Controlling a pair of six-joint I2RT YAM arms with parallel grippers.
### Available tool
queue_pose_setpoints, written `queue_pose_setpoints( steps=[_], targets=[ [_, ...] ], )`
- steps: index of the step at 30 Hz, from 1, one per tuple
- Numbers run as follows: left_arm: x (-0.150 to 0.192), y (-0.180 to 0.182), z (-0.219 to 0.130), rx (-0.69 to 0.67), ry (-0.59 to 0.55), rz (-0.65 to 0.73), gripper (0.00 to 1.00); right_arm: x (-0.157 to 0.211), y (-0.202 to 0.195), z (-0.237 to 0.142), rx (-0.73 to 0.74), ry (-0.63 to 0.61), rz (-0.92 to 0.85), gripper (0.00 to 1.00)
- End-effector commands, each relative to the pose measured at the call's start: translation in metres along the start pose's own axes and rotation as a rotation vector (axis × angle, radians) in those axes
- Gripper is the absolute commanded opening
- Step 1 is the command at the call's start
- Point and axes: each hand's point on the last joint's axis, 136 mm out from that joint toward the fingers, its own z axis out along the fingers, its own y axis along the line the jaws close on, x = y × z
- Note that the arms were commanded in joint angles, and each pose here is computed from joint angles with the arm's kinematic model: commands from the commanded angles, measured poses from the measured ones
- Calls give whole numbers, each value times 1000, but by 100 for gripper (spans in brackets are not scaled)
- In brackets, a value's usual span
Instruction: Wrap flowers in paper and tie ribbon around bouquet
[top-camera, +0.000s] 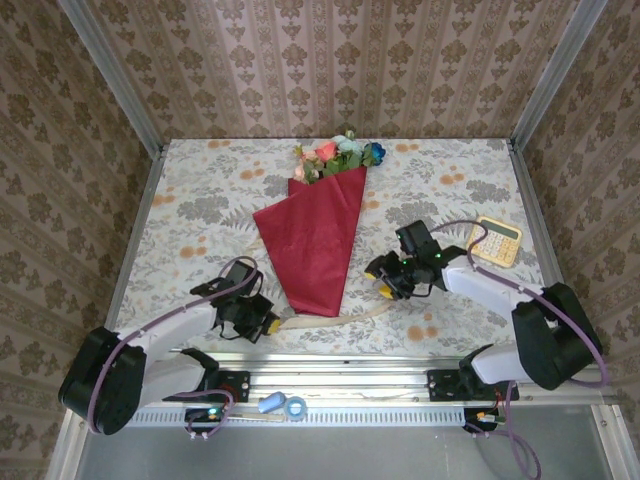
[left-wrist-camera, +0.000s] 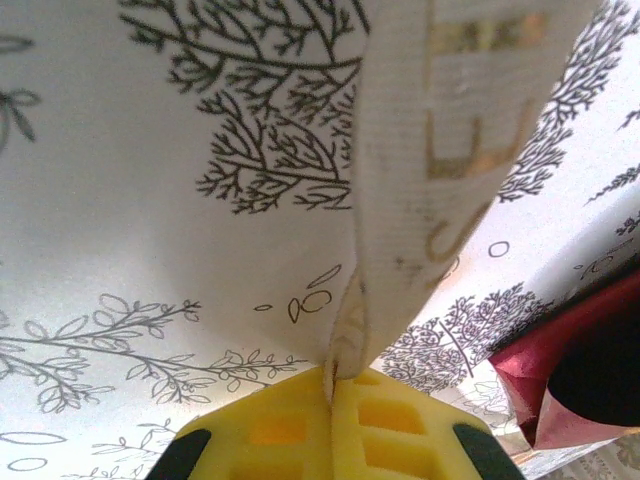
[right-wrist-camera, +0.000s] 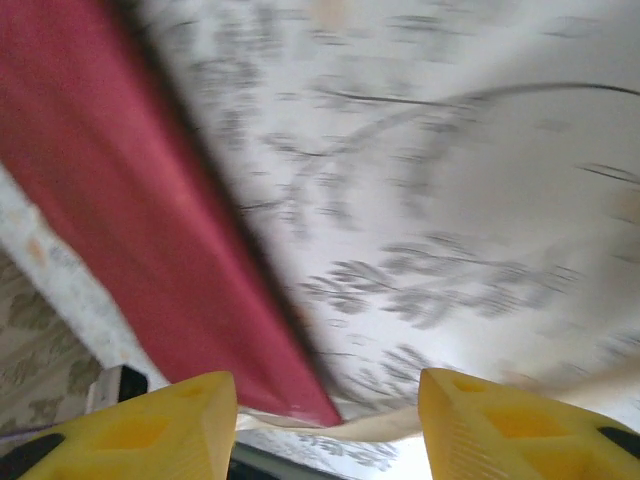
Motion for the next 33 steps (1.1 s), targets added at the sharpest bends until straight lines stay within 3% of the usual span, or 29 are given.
queue_pose_setpoints(
  steps=[1, 10, 22, 26, 33],
  targets=[
    [-6, 7, -3, -39, -45, 5, 0, 6, 34, 21, -121, 68, -198, 48],
    [-10, 2, 0, -37, -62, -1, 0, 35, 40, 69, -93, 187, -275, 48],
    [-11, -3, 6, -31, -55, -8, 0, 55, 41, 102, -83, 266, -267, 48],
    [-12, -6, 7, -25, -52, -9, 0, 52, 37, 113, -76, 270, -252, 40],
    [-14, -7, 7, -18, -60, -13, 0, 43, 53, 110, -119, 234, -240, 13]
  ],
)
